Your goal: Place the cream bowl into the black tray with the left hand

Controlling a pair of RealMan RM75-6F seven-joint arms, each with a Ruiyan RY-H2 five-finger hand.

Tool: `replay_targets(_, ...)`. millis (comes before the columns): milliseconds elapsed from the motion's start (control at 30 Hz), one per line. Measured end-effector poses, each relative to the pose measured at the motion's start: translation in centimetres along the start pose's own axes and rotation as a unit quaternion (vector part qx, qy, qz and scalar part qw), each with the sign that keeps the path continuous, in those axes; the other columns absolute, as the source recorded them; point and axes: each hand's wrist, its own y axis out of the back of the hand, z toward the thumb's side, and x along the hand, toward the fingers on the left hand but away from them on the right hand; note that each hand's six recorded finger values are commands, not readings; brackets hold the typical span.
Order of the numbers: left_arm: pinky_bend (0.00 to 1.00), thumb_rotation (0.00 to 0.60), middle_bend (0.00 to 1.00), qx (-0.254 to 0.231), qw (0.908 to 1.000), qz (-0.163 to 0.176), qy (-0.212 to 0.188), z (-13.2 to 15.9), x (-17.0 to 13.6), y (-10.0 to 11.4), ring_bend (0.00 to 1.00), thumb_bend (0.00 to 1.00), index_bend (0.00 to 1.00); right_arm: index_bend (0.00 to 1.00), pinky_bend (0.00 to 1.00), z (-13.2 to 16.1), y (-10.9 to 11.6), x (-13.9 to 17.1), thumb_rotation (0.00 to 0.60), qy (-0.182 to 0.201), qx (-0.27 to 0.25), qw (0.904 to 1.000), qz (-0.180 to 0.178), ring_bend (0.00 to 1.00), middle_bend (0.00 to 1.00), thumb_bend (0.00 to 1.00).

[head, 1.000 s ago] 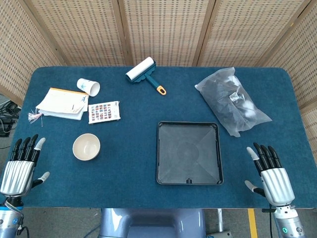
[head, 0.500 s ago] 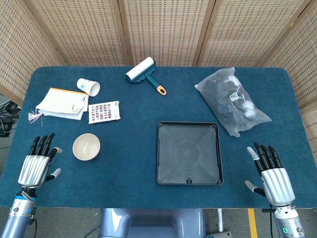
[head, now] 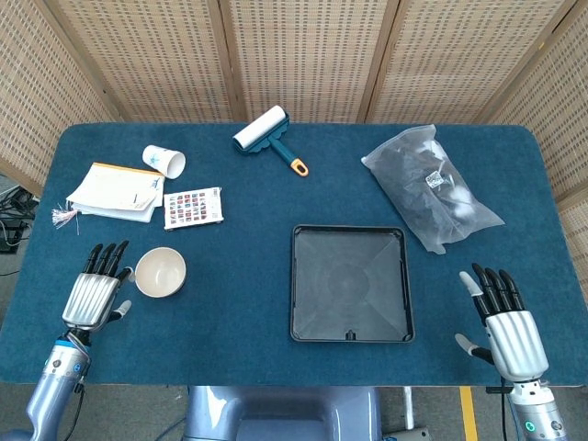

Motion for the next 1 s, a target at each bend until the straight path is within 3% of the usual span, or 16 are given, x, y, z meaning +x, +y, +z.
replay_targets(800,0.00,0.600,0.00,0.026,0.9988,-0.037,-0.020,2.3,2.8,-2.3,0.00,0.26,0.53,0.01,0.00,-0.3,0.3,-0.1,0.600,-0.004,-0.003,1.0000,-0.006,0.00,0.00,0.16)
replay_targets(1000,0.00,0.600,0.00,0.029,0.9986,-0.039,-0.021,2.7,3.3,-2.6,0.00,0.37,0.58,0.01,0.00,-0.3,0.3,0.0,0.600,-0.004,-0.003,1.0000,-0.007,0.00,0.00,0.16)
